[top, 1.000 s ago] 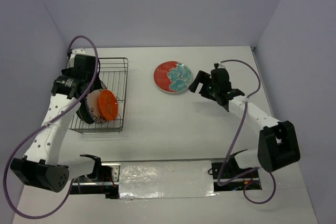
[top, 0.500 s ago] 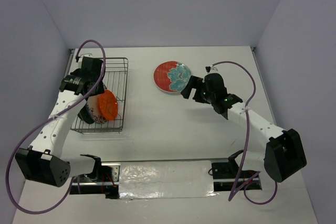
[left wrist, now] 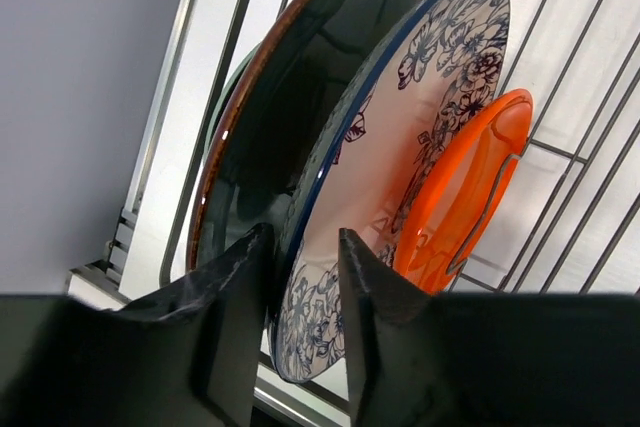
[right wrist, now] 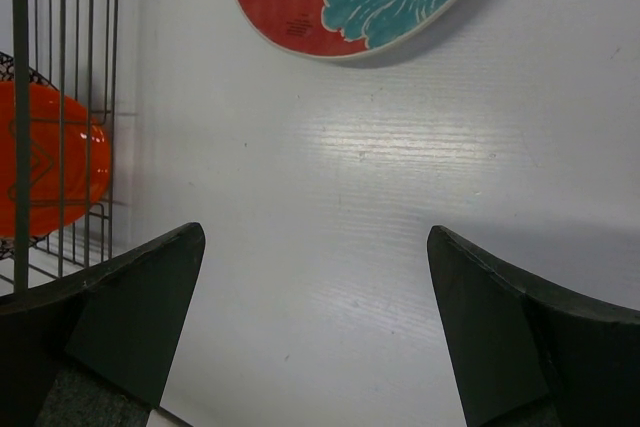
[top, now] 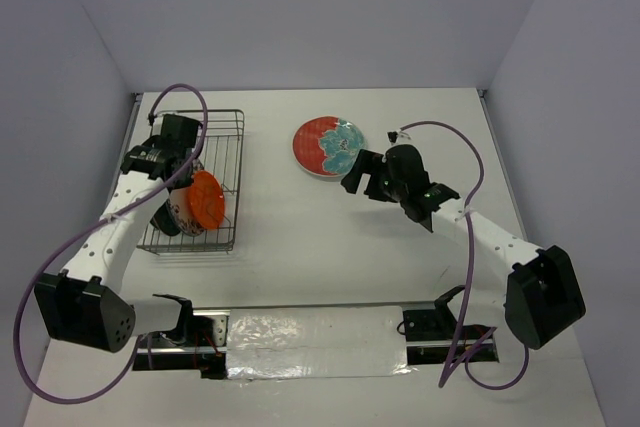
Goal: Unload the plates from the dish rack
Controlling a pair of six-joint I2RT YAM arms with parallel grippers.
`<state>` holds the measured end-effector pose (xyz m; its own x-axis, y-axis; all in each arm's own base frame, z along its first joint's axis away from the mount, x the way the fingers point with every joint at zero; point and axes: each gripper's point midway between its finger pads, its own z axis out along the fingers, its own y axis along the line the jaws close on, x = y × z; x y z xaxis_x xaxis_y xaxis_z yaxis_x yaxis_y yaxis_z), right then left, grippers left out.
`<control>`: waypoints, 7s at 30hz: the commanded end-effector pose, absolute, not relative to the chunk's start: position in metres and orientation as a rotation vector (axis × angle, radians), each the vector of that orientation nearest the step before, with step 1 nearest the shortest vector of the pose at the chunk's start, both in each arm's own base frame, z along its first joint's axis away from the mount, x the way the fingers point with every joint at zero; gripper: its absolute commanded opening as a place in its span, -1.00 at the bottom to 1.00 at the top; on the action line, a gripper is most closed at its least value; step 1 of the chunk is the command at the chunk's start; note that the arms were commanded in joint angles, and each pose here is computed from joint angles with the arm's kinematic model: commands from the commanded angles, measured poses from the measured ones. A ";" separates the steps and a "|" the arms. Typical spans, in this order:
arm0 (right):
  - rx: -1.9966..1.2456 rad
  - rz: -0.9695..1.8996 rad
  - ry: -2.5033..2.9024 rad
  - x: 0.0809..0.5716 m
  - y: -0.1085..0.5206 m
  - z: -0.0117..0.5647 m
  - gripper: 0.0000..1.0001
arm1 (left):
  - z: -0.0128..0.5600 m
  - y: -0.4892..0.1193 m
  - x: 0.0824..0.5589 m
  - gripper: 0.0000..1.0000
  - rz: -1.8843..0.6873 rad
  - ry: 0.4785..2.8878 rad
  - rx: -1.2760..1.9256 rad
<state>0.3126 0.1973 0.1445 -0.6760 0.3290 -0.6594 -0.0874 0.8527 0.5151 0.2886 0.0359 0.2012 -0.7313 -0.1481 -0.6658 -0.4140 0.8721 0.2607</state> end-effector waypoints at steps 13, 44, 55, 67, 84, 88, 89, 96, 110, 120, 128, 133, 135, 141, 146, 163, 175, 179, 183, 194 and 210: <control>0.186 0.714 2.155 0.307 0.202 0.160 1.00 | 0.233 0.006 0.298 -0.55 0.427 2.296 -0.350; 0.190 0.756 2.126 0.299 0.203 0.176 1.00 | 0.375 0.028 0.285 -1.00 0.629 2.085 -0.327; -0.111 1.197 1.898 0.274 0.259 0.232 1.00 | 0.416 -0.014 0.275 -1.00 0.170 1.983 -0.255; -0.299 1.499 1.658 0.236 0.303 0.300 1.00 | 0.437 -0.144 0.235 -1.00 -0.807 1.718 0.018; -0.200 1.551 1.677 0.238 0.302 0.289 -1.00 | 0.393 -0.153 0.244 0.15 -0.846 1.821 -0.035; 0.001 1.419 1.814 0.272 0.283 0.265 -1.00 | 0.370 -0.097 0.257 0.99 -0.486 1.913 -0.219; 0.062 1.379 1.839 0.285 0.271 0.258 -1.00 | 0.370 -0.085 0.256 0.99 -0.417 1.914 -0.253; 0.298 1.307 1.924 0.373 0.219 0.227 -1.00 | 0.341 -0.019 0.233 0.99 -0.056 1.892 -0.350; 0.316 1.322 2.113 0.479 0.208 0.153 -0.82 | 0.290 -0.031 0.217 0.99 -0.186 1.778 -0.223; 0.332 1.260 2.227 0.484 0.206 0.113 -0.43 | 0.279 -0.026 0.221 0.99 -0.142 1.813 -0.258; 0.264 0.966 2.390 0.484 0.195 0.099 0.66 | 0.279 -0.025 0.220 0.99 -0.138 1.810 -0.264; 0.258 0.670 2.485 0.484 0.179 0.086 1.00 | 0.278 -0.024 0.220 0.99 -0.128 1.816 -0.271; 0.252 0.641 2.505 0.482 0.179 0.081 1.00 | 0.276 -0.023 0.221 0.99 -0.122 1.822 -0.275; 0.253 0.635 2.543 0.482 0.188 0.071 1.00 | 0.274 -0.021 0.221 0.99 -0.111 1.829 -0.285; 0.211 0.580 2.562 0.480 0.195 0.071 1.00 | 0.274 -0.019 0.220 0.99 -0.103 1.828 -0.295; 0.114 0.530 2.584 0.479 0.216 0.072 1.00 | 0.272 -0.016 0.220 0.99 -0.092 1.829 -0.312; 0.009 0.606 2.599 0.475 0.238 0.083 1.00 | 0.268 -0.016 0.222 0.99 -0.077 1.848 -0.321; 0.014 0.593 2.606 0.474 0.236 0.079 1.00 | 0.267 -0.013 0.221 0.99 -0.059 1.850 -0.338; -0.011 0.566 2.641 0.467 0.232 0.073 1.00 | 0.267 -0.008 0.221 0.99 -0.035 1.849 -0.363; -0.086 0.491 2.672 0.437 0.205 0.073 1.00 | 0.265 0.013 0.220 0.99 0.121 1.900 -0.473; -0.173 0.780 2.244 0.319 0.207 0.173 1.00 | 0.272 0.051 0.267 0.91 0.532 2.078 -0.491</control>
